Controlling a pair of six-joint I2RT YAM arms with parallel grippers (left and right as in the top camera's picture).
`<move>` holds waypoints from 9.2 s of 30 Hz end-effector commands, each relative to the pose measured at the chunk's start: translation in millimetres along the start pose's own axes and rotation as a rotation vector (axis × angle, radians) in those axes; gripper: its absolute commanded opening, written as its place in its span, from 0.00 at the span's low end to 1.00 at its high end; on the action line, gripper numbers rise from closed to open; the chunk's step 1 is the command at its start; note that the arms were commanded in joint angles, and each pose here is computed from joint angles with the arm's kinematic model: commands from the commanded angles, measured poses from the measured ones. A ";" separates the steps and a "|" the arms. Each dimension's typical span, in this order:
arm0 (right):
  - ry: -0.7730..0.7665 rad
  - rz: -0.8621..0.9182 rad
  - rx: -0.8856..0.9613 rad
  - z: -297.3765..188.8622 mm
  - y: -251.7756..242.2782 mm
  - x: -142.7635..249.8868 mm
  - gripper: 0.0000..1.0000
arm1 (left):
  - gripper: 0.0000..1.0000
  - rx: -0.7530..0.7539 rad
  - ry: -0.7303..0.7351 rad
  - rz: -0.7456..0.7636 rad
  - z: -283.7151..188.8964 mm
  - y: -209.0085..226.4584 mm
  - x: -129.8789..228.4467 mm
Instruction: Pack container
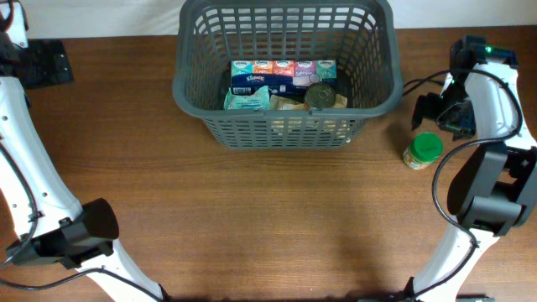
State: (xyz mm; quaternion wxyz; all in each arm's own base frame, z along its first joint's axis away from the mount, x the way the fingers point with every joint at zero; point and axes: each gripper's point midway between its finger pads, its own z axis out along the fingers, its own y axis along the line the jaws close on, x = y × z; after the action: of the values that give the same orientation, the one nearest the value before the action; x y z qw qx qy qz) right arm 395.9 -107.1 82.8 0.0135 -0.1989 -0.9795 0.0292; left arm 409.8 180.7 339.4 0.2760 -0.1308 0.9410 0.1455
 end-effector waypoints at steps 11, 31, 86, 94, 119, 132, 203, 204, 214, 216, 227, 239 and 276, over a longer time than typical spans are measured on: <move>0.053 0.025 -0.020 35.0 5.4 19.4 0.88 | 0.99 0.002 -0.001 -0.019 0.2 0.8 0.1; 0.052 0.034 -0.074 61.1 15.7 23.8 0.82 | 0.99 0.002 -0.001 -0.019 0.2 0.7 0.1; -0.926 -0.504 -0.586 -366.0 122.6 33.6 0.04 | 0.99 0.002 -0.001 -0.019 0.2 0.7 0.1; -0.780 -0.647 -0.512 -305.1 202.1 34.2 0.04 | 0.99 0.002 -0.001 -0.019 0.2 0.8 0.1; -0.307 -0.766 -0.422 -95.3 329.4 41.9 0.04 | 0.99 0.002 -0.001 -0.019 0.2 0.7 0.1; -0.352 -0.770 -0.423 -93.9 338.2 33.0 0.84 | 0.99 0.002 -0.001 -0.019 0.2 0.7 0.1; -0.847 0.085 -0.336 -326.6 -43.7 252.9 0.99 | 0.99 0.002 -0.001 -0.019 0.2 0.7 0.1; -0.819 0.089 -0.331 -318.0 -44.8 248.0 0.99 | 0.99 0.002 -0.001 -0.019 0.2 0.7 0.1; -1.196 -0.254 -0.444 -234.7 19.1 200.3 0.99 | 0.99 0.002 -0.001 -0.019 0.2 0.7 0.1; -1.190 -0.305 -0.477 -196.5 33.9 203.4 0.99 | 0.99 0.002 -0.001 -0.019 0.2 0.7 0.1; -1.344 -0.382 -0.545 -86.5 58.1 206.9 0.99 | 0.99 0.002 -0.001 -0.019 0.2 0.8 0.1; -1.305 -0.370 -0.528 -67.4 56.0 208.7 0.99 | 0.99 0.002 -0.001 -0.019 0.2 0.7 0.1; -1.217 -0.367 -0.517 -46.9 55.4 213.7 0.99 | 0.99 0.434 -0.750 0.138 -126.5 -126.0 124.4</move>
State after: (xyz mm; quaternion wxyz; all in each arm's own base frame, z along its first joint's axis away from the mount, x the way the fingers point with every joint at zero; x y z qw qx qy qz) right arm 222.7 29.0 130.9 -0.5824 0.0260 -0.8062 -0.1011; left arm 315.8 23.8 357.9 0.5584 0.0200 0.8282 0.0435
